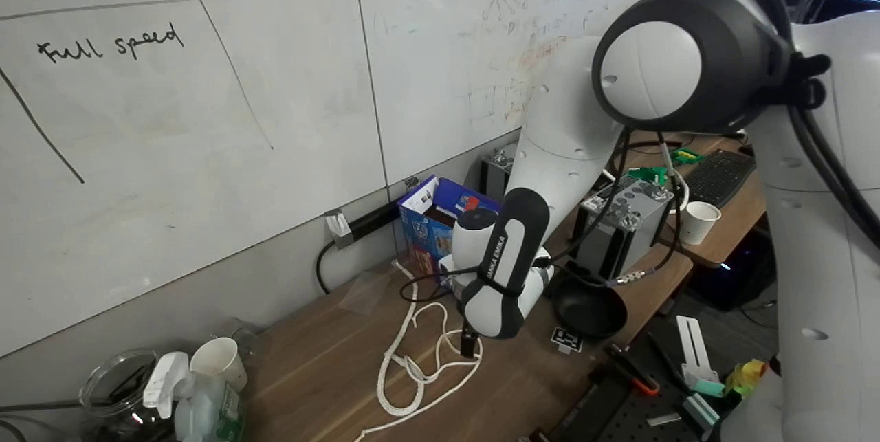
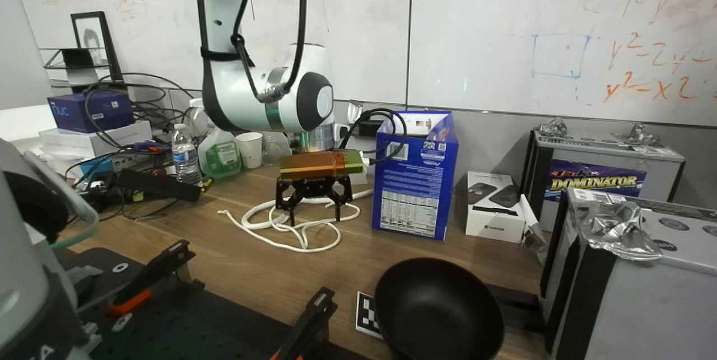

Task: Put the white ropes inside the blue box

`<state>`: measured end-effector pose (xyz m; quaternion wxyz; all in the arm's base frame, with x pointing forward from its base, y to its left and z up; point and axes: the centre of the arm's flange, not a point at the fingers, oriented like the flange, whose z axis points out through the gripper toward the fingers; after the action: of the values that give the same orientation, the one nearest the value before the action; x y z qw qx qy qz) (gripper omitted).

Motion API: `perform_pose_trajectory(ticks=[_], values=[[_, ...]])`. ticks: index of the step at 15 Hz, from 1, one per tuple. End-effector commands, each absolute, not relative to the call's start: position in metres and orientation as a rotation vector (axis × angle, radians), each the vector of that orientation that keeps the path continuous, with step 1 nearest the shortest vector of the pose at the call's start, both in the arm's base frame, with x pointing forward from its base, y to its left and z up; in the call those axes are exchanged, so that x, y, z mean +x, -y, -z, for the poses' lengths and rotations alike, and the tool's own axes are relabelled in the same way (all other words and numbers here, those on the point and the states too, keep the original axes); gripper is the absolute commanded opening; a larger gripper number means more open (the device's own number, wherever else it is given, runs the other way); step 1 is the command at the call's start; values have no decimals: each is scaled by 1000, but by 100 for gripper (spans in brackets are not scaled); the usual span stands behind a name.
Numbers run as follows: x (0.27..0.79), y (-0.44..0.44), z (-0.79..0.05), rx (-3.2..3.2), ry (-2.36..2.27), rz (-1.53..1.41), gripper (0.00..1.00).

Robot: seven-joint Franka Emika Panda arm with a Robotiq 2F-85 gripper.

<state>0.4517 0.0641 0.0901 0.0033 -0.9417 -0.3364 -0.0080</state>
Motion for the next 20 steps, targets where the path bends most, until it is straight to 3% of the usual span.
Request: perform_pose_trajectory(ticks=[1, 20], values=[[461, -66, -69, -2949, 1070, 44, 100], [466, -76, -30, -2930, 1121, -47, 100]])
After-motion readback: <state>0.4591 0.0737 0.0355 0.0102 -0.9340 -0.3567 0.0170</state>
